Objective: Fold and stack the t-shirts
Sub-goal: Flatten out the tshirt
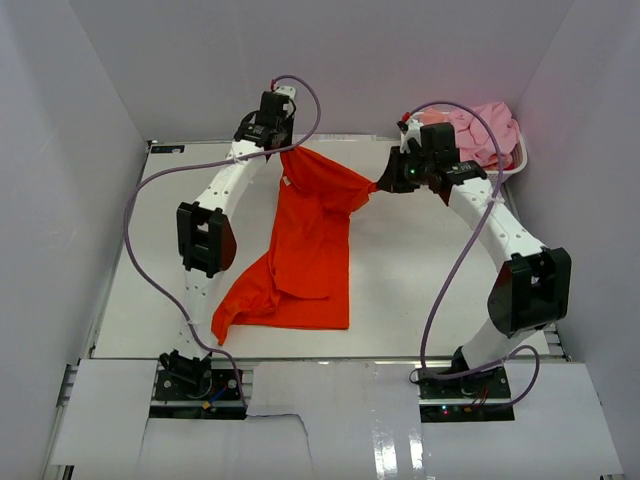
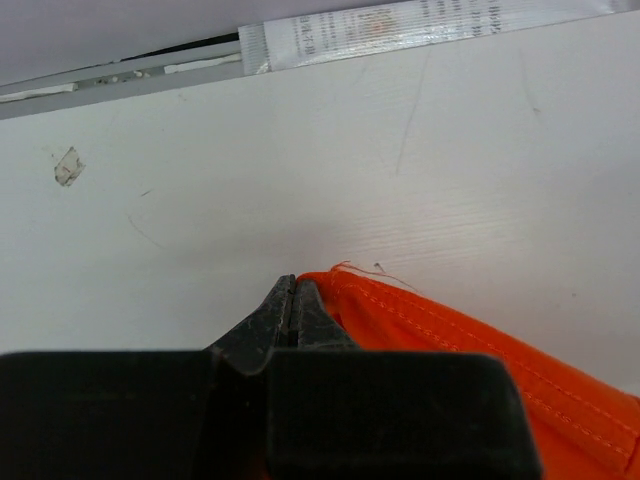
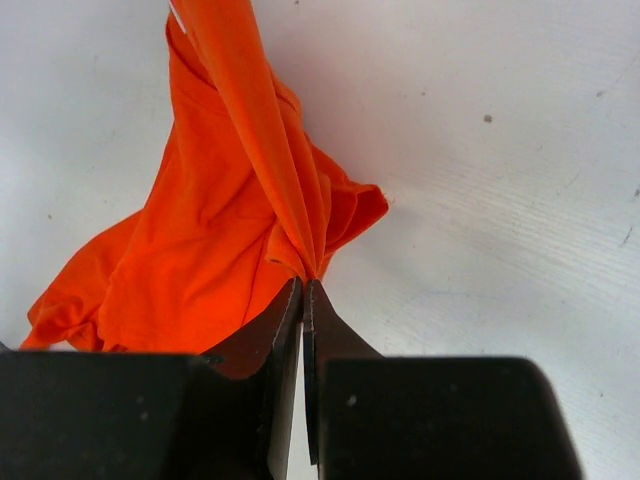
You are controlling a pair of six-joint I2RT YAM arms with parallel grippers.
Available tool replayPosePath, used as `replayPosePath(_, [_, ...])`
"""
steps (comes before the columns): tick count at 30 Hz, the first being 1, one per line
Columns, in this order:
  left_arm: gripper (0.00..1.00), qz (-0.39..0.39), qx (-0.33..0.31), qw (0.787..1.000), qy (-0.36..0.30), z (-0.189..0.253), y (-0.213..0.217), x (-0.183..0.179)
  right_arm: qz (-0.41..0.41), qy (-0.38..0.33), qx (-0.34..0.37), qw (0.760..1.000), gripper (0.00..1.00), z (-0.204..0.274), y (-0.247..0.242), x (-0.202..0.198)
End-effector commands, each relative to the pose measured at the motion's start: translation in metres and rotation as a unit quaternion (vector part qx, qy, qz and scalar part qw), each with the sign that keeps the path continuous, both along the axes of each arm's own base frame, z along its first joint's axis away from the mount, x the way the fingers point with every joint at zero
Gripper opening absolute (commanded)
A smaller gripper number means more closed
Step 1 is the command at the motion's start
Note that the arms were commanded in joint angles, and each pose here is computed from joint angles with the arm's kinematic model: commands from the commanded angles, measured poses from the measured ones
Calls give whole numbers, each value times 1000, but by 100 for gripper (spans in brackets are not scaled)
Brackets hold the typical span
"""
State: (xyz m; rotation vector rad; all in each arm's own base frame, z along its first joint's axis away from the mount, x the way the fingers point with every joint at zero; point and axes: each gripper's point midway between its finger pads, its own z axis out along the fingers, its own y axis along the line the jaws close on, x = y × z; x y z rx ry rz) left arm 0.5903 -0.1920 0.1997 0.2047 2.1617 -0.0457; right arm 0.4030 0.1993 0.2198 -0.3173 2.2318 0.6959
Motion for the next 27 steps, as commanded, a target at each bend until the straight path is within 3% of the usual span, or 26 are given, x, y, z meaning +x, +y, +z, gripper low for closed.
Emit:
replayPosePath(1, [0, 42, 17, 998, -38, 2, 15, 18, -3, -28, -1, 1000, 8, 11, 5, 27])
replayPosePath(2, [0, 51, 9, 998, -47, 1, 17, 23, -2, -8, -9, 1000, 8, -4, 7, 34])
replayPosePath(6, [3, 92, 8, 994, -65, -2, 34, 32, 5, -20, -2, 1000, 8, 8, 18, 61])
replayPosePath(7, [16, 100, 11, 993, -70, 0, 36, 33, 5, -21, -3, 1000, 8, 8, 19, 64])
replayPosePath(8, [45, 112, 17, 991, -76, 4, 41, 33, 5, -13, -5, 1000, 8, 0, 20, 69])
replayPosePath(9, [58, 112, 17, 990, -79, 8, 42, 32, 5, -13, -6, 1000, 8, -1, 21, 72])
replayPosePath(11, [71, 113, 11, 990, -87, 23, 44, 24, 4, -14, -8, 1000, 8, -3, 22, 79])
replayPosePath(15, [82, 93, -22, 987, -127, 73, 40, -9, 2, -8, -13, 1000, 8, -11, 23, 90])
replayPosePath(17, [81, 72, -35, 985, -153, 110, 27, -36, 0, -8, -14, 1000, 8, -13, 23, 95])
replayPosePath(20, [77, 37, -5, 989, -143, 105, -9, -88, -2, -1, -11, 1000, 8, -16, 25, 103])
replayPosePath(25, [77, 0, 66, 994, -82, 43, -51, -173, 1, 22, -16, 1000, 8, -27, 29, 108])
replayPosePath(27, [77, -25, 54, 996, -63, 32, -77, -208, 0, 27, -22, 999, 8, -34, 27, 109])
